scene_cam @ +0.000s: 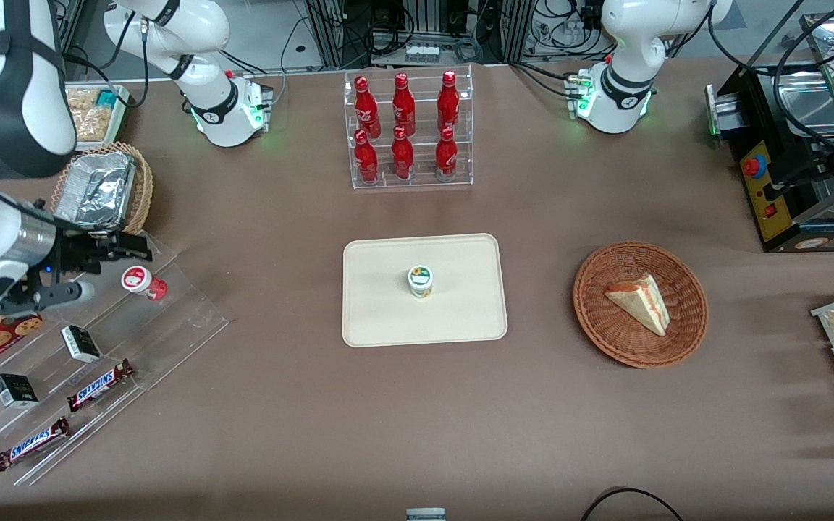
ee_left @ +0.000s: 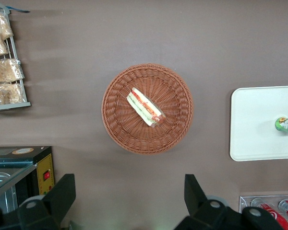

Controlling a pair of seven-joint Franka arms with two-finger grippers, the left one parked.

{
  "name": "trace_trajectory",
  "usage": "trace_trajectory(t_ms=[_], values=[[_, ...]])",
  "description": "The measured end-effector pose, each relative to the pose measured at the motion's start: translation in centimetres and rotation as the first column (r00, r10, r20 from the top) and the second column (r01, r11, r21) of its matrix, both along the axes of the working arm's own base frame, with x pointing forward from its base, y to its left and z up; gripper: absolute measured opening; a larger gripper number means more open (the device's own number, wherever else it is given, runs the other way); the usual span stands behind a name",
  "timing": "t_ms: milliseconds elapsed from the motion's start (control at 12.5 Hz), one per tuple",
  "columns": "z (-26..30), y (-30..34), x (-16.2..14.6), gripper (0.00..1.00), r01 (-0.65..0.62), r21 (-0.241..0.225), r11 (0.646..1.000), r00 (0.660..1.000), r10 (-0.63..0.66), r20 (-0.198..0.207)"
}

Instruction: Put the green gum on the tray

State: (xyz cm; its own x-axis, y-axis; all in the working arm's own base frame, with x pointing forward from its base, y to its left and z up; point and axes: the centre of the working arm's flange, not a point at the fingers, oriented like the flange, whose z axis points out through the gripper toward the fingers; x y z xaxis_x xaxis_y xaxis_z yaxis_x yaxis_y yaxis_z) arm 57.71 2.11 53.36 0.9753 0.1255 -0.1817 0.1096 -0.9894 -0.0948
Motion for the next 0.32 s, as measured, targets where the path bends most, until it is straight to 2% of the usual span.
trace_trajectory(t_ms=[321], values=[[2.1,2.0,-1.8,1.00,0.056,-0.044,0.997,0.998,-0.057,-0.018]])
